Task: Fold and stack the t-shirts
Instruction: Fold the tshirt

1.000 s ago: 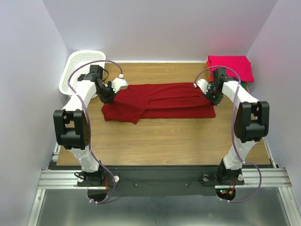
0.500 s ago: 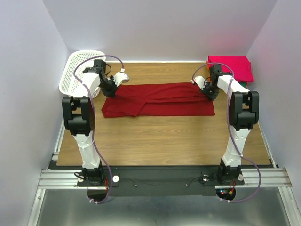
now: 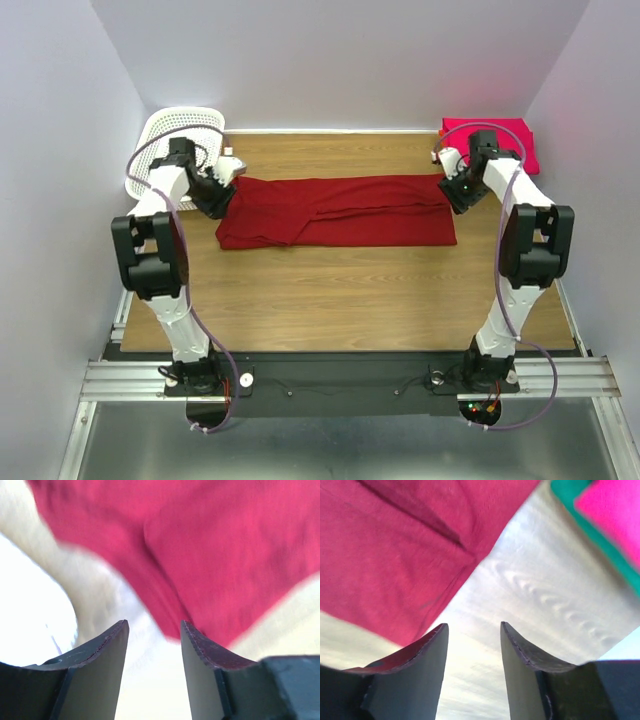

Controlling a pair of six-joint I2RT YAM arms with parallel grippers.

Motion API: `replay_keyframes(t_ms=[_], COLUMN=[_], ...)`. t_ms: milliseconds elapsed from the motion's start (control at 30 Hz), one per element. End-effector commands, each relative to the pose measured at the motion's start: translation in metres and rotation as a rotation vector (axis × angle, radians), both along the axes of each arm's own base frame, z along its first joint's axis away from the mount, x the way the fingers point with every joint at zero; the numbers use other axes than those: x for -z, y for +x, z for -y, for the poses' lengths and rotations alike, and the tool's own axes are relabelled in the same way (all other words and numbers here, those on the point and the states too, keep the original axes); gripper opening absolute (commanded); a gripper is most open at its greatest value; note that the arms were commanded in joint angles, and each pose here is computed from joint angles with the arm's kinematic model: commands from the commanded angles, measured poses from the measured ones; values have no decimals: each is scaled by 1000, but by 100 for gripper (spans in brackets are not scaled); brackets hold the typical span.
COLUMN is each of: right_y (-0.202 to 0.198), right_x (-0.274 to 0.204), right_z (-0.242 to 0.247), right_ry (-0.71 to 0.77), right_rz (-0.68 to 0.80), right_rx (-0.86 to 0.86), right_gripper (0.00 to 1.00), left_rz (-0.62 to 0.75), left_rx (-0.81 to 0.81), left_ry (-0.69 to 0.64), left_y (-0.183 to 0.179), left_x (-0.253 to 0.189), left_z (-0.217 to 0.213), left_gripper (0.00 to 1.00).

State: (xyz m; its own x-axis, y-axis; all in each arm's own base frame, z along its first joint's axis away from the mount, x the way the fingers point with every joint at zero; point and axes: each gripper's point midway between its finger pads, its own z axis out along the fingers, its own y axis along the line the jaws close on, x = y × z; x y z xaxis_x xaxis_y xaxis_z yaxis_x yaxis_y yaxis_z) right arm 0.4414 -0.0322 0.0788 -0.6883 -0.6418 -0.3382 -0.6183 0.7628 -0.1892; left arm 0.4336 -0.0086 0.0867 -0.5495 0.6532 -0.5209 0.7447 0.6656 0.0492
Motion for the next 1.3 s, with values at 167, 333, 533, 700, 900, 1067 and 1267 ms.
replay_keyframes(t_ms=[167,333,533,700,900,1067,1267], right_y=[-49,-53,-57,-67,-89,-107,-93], right_x=[30,55,75,81,80,67,18], right_z=[-27,-34,-22,-13,-3,15,11], right_ry=[249,315,246,191,124,49,96], right_rz=[-178,-255,-280,-292,-306,-282,-184], right_rx=[222,292,334,327,303,276,269], right_gripper=[50,52,34,13,1,1,42], left_rz=[-56,-87,-112,-140,-184,-221,-154], left_rx=[-47,-49,-79,-55,-1,30,-3], left_ry=[-94,-120,-113,-109,-90,-89,-81], left_y=[-63,-75,-75,-92,-135,-173,-175], left_x=[11,34,58,60,53,48,17], left_z=[-4,1,-2,0,4,8,2], left_gripper=[57,57,43,7,0,0,42])
